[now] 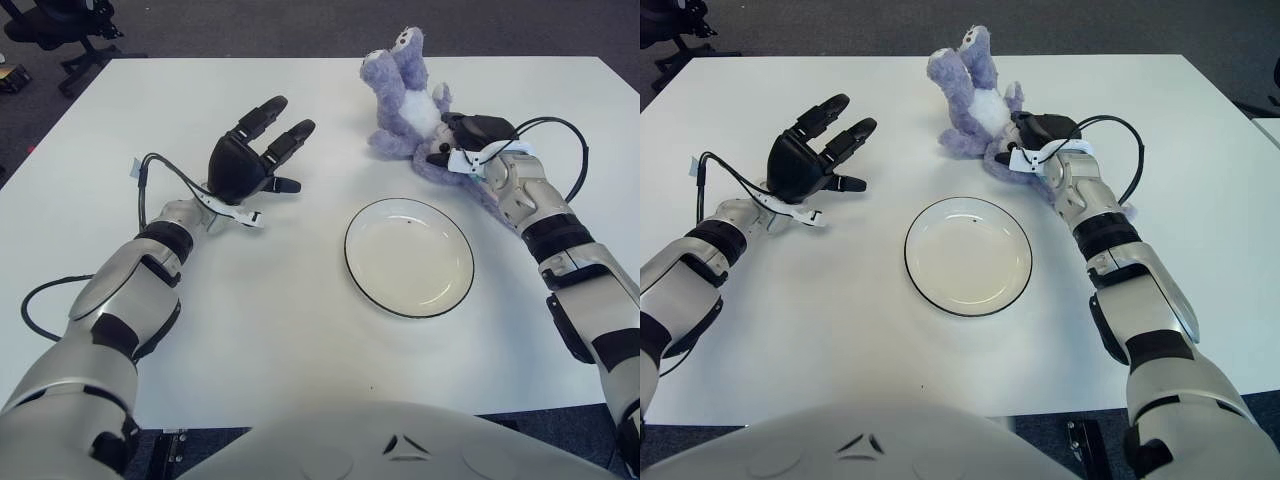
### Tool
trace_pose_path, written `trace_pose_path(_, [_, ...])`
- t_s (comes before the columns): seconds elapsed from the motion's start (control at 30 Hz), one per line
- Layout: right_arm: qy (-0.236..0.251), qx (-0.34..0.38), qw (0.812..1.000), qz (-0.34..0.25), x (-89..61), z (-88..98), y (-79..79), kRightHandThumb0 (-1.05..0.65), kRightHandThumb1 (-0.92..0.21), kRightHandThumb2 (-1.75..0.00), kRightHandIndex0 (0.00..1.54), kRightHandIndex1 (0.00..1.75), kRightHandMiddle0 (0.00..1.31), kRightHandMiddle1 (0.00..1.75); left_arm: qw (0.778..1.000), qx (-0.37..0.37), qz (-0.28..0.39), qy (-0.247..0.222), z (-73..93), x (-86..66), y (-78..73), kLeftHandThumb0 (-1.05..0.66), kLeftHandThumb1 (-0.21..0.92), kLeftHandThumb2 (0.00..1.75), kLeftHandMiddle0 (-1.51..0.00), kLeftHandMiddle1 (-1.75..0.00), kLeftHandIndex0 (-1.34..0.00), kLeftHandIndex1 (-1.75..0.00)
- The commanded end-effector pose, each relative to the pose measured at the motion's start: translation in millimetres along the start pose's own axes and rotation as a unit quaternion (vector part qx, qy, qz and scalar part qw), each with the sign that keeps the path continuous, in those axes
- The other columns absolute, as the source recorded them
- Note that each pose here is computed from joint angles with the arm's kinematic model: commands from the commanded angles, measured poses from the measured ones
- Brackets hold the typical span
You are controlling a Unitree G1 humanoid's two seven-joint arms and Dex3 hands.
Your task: Put the doll into the plate.
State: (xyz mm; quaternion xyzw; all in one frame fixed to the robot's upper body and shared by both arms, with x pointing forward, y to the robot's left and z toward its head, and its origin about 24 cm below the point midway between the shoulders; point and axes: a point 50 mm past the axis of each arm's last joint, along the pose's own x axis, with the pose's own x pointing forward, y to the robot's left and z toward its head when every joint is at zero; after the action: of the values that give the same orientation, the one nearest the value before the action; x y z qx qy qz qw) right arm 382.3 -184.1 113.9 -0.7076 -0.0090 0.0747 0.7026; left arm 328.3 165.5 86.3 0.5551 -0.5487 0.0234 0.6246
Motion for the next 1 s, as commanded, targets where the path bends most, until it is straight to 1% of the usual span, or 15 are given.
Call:
trace_pose_path(0.0, [0.013,-0.015,0.998,0.052,-6.0,-4.0,28.4,-0.73,-0.92,-0.63,0.41,0.07,0.48,0.11,1.0,0.001,-0.001,0.002,-0.1,-4.7,0.8,-0.28,0.92,0.28,-0.61,-0.02,-0.62,-0.1])
trace_pose_path(0.03, [0.013,-0.015,0.998,0.052,-5.9,-4.0,28.5,-0.73,-0.92,-0.63,0.42,0.07,0.48,0.11,1.0,0.001,-0.001,0.002,-0.1,-4.7,0.8,-0.28,0.92,0.28,-0.61,-0.02,-0.62,-0.1])
trace_pose_path(0.07, [0.012,-0.006,1.0,0.026,-7.0,-4.6,30.2,-0.73,-0.92,-0.63,0.42,0.07,0.49,0.11,1.0,0.001,-0.001,0.002,0.3,-5.8,0.5,-0.28,0.92,0.28,-0.61,-0.02,-0.62,-0.1])
trace_pose_path(0.1, [0.01,0.004,1.0,-0.001,-8.5,-5.5,32.2,-0.65,-0.92,-0.56,0.39,0.31,0.48,0.38,1.0,0.001,-0.002,0.003,0.5,-7.0,0.4,-0.28,0.92,0.28,-0.61,-0.02,-0.62,-0.1])
trace_pose_path(0.13, [0.009,0.01,1.0,-0.02,-9.6,-6.3,33.7,-0.55,-0.92,-0.47,0.28,0.77,0.45,0.79,1.0,0.001,-0.003,0.004,0.7,-7.8,0.2,-0.28,0.92,0.28,-0.61,-0.02,-0.62,-0.1])
trace_pose_path(0.17, [0.008,0.015,0.999,-0.035,-10.5,-7.1,35.0,-0.48,-0.92,-0.42,0.21,1.08,0.44,1.06,1.0,0.001,-0.003,0.004,0.8,-8.4,0.2,-0.28,0.92,0.28,-0.61,-0.02,-0.62,-0.1])
trace_pose_path(0.23, [0.004,0.018,0.999,-0.051,-11.1,-8.8,36.3,-0.42,-0.92,-0.37,0.14,1.37,0.42,1.28,1.0,0.001,-0.004,0.005,0.8,-8.9,0.1,-0.28,0.92,0.28,-0.61,-0.02,-0.62,-0.1])
trace_pose_path(0.3, [0.0,0.02,0.998,-0.067,-11.6,-10.7,37.1,-0.17,-0.92,-0.38,0.17,1.56,0.41,1.35,1.0,0.001,-0.004,0.007,0.6,-9.6,0.2,-0.28,0.92,0.28,-0.61,-0.02,-0.62,-0.11])
trace_pose_path(0.4, [-0.004,0.028,0.996,-0.085,-11.8,-12.9,36.6,-0.07,-0.92,-0.38,0.18,1.62,0.41,1.39,1.0,0.001,-0.005,0.012,0.1,-11.3,0.6,-0.28,0.92,0.28,-0.61,-0.02,-0.63,-0.11])
trace_pose_path(0.47, [-0.008,0.039,0.994,-0.099,-12.0,-14.0,35.1,-0.03,-0.87,-0.46,0.24,1.59,0.4,1.47,1.0,0.0,-0.005,0.016,-0.4,-12.7,0.9,-0.29,0.92,0.28,-0.61,-0.02,-0.63,-0.11])
trace_pose_path(0.5, [-0.01,0.045,0.993,-0.106,-12.1,-14.3,34.4,-0.02,-0.76,-0.66,0.26,1.65,0.39,1.55,1.0,0.0,-0.006,0.018,-0.5,-13.1,1.0,-0.29,0.92,0.28,-0.61,-0.02,-0.63,-0.11])
trace_pose_path(0.57, [-0.02,0.063,0.99,-0.126,-12.9,-14.7,32.4,-0.01,-0.63,-0.87,0.32,1.68,0.38,1.64,1.0,-0.001,-0.006,0.022,-0.8,-14.5,1.4,-0.29,0.92,0.28,-0.61,-0.02,-0.63,-0.11])
trace_pose_path(0.7, [-0.036,0.088,0.984,-0.152,-14.3,-15.7,30.7,0.0,-0.47,-1.12,0.42,1.73,0.39,1.72,1.0,-0.003,-0.006,0.028,-1.0,-16.3,1.9,-0.29,0.92,0.28,-0.61,-0.02,-0.63,-0.11])
trace_pose_path(0.93, [-0.047,0.104,0.98,-0.164,-14.9,-17.7,28.6,0.0,-0.42,-1.19,0.45,1.74,0.4,1.74,0.999,-0.003,-0.009,0.035,-2.5,-19.8,3.2,-0.29,0.92,0.28,-0.61,-0.02,-0.63,-0.11])
trace_pose_path(0.97, [-0.052,0.114,0.977,-0.171,-15.8,-18.9,26.4,0.0,-0.37,-1.25,0.51,1.75,0.43,1.71,0.999,-0.003,-0.011,0.041,-3.5,-22.4,4.1,-0.29,0.92,0.29,-0.61,-0.02,-0.64,-0.11])
